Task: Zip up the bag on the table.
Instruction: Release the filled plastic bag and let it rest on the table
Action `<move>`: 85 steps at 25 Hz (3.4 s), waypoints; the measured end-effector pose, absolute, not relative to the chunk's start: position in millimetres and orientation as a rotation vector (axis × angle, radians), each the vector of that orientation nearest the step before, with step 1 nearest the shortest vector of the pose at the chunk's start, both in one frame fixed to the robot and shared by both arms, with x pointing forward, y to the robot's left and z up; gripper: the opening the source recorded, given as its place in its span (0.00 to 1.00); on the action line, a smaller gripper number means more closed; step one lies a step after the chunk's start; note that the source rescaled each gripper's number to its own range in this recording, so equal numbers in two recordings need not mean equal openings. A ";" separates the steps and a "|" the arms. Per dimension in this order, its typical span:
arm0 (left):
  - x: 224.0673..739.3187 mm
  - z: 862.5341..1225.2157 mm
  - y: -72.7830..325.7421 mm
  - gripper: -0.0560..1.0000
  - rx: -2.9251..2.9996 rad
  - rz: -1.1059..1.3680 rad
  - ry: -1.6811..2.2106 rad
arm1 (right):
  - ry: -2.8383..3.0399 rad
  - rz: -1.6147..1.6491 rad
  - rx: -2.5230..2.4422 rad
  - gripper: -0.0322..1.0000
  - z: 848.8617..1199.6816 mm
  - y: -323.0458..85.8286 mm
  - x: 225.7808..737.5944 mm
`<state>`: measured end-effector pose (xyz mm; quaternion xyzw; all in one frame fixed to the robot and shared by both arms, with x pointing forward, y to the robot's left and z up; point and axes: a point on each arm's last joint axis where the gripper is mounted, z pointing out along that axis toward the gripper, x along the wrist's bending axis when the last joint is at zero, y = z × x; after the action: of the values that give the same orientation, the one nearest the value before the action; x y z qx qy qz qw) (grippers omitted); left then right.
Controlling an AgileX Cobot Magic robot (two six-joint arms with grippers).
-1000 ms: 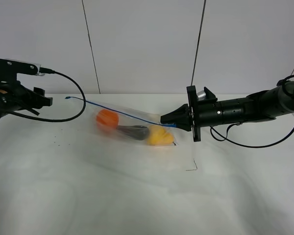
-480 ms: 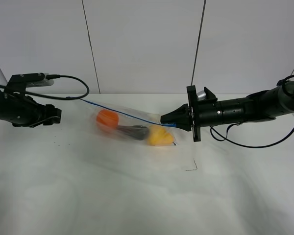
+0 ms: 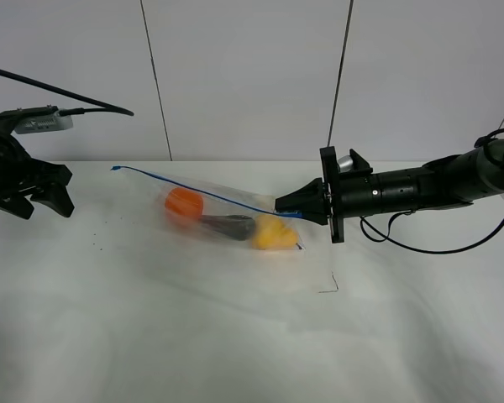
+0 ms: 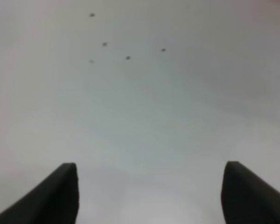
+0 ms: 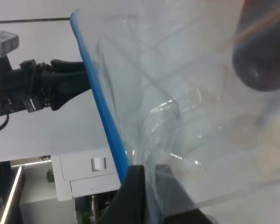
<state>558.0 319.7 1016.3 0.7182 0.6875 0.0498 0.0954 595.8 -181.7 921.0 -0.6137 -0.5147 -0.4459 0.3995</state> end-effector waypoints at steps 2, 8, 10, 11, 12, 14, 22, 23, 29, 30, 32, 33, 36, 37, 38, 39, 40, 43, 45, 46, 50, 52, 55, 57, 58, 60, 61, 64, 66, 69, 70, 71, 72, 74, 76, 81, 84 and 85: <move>555.5 1016.8 321.2 0.93 2.126 0.137 2.082 | -1.302 -1.128 -1.553 0.03 921.0 -181.7 595.8; 545.3 1016.3 323.1 0.96 2.164 0.036 2.182 | -1.302 -1.128 -1.553 0.03 921.0 -181.7 595.8; 539.2 1016.1 322.5 0.96 2.195 -0.044 2.212 | -1.302 -1.128 -1.553 0.03 921.0 -181.7 595.8; 535.9 1016.4 322.2 0.96 2.209 -0.086 2.227 | -1.302 -1.128 -1.553 0.03 921.0 -181.7 595.8; 531.9 1016.7 321.8 0.96 2.228 -0.141 2.246 | -1.302 -1.128 -1.553 0.03 921.0 -181.7 595.8; 530.1 1017.2 321.8 0.96 2.237 -0.160 2.253 | -1.302 -1.128 -1.553 0.03 921.0 -181.7 595.8; 485.3 1023.8 318.2 0.96 2.228 -0.156 2.261 | -1.310 -1.123 -1.551 0.03 920.7 -181.7 595.3; 474.0 1024.9 317.3 0.96 2.226 -0.152 2.260 | -1.310 -1.123 -1.551 0.03 920.7 -181.7 595.3; 416.2 1025.6 312.6 0.96 2.214 -0.113 2.246 | -1.311 -1.122 -1.551 0.03 920.6 -181.7 595.3; 405.1 1022.9 311.7 0.96 2.212 -0.108 2.244 | -1.311 -1.122 -1.551 0.03 920.6 -181.7 595.3; 382.1 1021.5 309.8 0.96 2.189 -0.045 2.221 | -1.312 -1.121 -1.551 0.03 920.5 -181.7 595.2; 374.0 1020.6 309.2 0.96 2.178 -0.014 2.209 | -1.312 -1.121 -1.551 0.03 920.5 -181.7 595.2; 349.6 1018.6 307.2 0.96 2.138 0.086 2.167 | -1.313 -1.121 -1.551 0.03 920.5 -181.8 595.1; 342.0 1017.9 306.6 0.96 2.124 0.120 2.152 | -1.313 -1.121 -1.551 0.03 920.5 -181.8 595.1; 334.8 1017.2 306.0 0.96 2.110 0.153 2.137 | -1.313 -1.121 -1.551 0.03 920.5 -181.8 595.1; 329.7 1017.6 305.6 0.96 2.095 0.187 2.121 | -1.313 -1.121 -1.551 0.03 920.5 -181.8 595.1; 325.0 1019.2 305.2 0.96 2.070 0.238 2.097 | -1.313 -1.121 -1.551 0.03 920.5 -181.8 595.1; 313.5 1024.2 304.4 0.96 2.003 0.374 2.027 | -1.313 -1.121 -1.551 0.03 920.5 -181.8 595.1; 307.4 1025.3 304.0 0.96 1.984 0.411 2.006 | -1.313 -1.121 -1.551 0.03 920.5 -181.8 595.1; 304.7 1026.4 303.8 0.96 1.973 0.431 1.995 | -1.313 -1.121 -1.551 0.03 920.5 -181.8 595.1; 300.0 1028.1 303.4 0.96 1.955 0.464 1.975 | -1.318 -1.117 -1.550 0.03 920.2 -181.8 594.8; 299.5 1028.4 303.4 0.96 1.953 0.469 1.971 | -1.319 -1.116 -1.550 0.03 920.2 -181.8 594.7; 299.4 1028.5 303.4 0.96 1.953 0.470 1.969 | -1.321 -1.115 -1.549 0.03 920.1 -181.8 594.6; 299.5 1028.5 303.3 0.96 1.955 0.470 1.968 | -1.320 -1.115 -1.549 0.03 920.1 -181.8 594.6; 299.5 1028.5 303.0 0.96 1.959 0.468 1.962 | -1.320 -1.115 -1.549 0.03 920.1 -181.8 594.6; 299.6 1028.5 301.7 0.96 1.979 0.464 1.937 | -1.320 -1.115 -1.549 0.03 920.1 -181.8 594.6; 299.6 1028.5 300.9 0.96 1.989 0.461 1.925 | -1.320 -1.115 -1.549 0.03 920.1 -181.8 594.6; 298.2 1029.2 300.2 0.96 1.991 0.470 1.906 | -1.321 -1.115 -1.549 0.03 920.1 -181.8 594.6; 293.2 1031.5 300.1 0.96 1.968 0.507 1.882 | -1.321 -1.115 -1.549 0.03 920.1 -181.8 594.6; 275.3 1037.5 299.6 0.96 1.889 0.626 1.801 | -1.321 -1.115 -1.549 0.03 920.1 -181.8 594.6; 269.8 1038.8 299.4 0.96 1.864 0.660 1.776 | -1.321 -1.115 -1.549 0.03 920.1 -181.8 594.6; 264.3 1039.9 299.2 0.96 1.840 0.692 1.752 | -1.321 -1.115 -1.549 0.03 920.1 -181.8 594.6; 259.9 1040.7 299.1 0.96 1.820 0.718 1.732 | -1.318 -1.113 -1.551 0.04 920.1 -181.8 594.6; 250.1 1041.7 298.8 0.96 1.777 0.772 1.689 | -1.309 -1.107 -1.556 0.13 920.1 -181.8 594.6; 241.0 1042.1 298.5 0.96 1.736 0.822 1.648 | -1.294 -1.093 -1.565 0.37 920.0 -181.8 594.5; 228.0 1041.1 297.9 0.96 1.685 0.878 1.595 | -1.296 -1.048 -1.576 0.93 918.9 -183.4 593.2; 227.6 1041.0 297.8 0.96 1.683 0.878 1.593 | -1.393 -0.969 -1.592 0.99 923.3 -194.1 600.1; 227.6 1041.0 297.8 0.96 1.683 0.878 1.593 | -1.451 -0.946 -1.595 0.99 927.9 -198.4 605.5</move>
<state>227.6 297.8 1041.0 0.6422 0.6078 0.3350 0.3255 605.5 -198.4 927.9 -0.6257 -0.5692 -0.3710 0.3832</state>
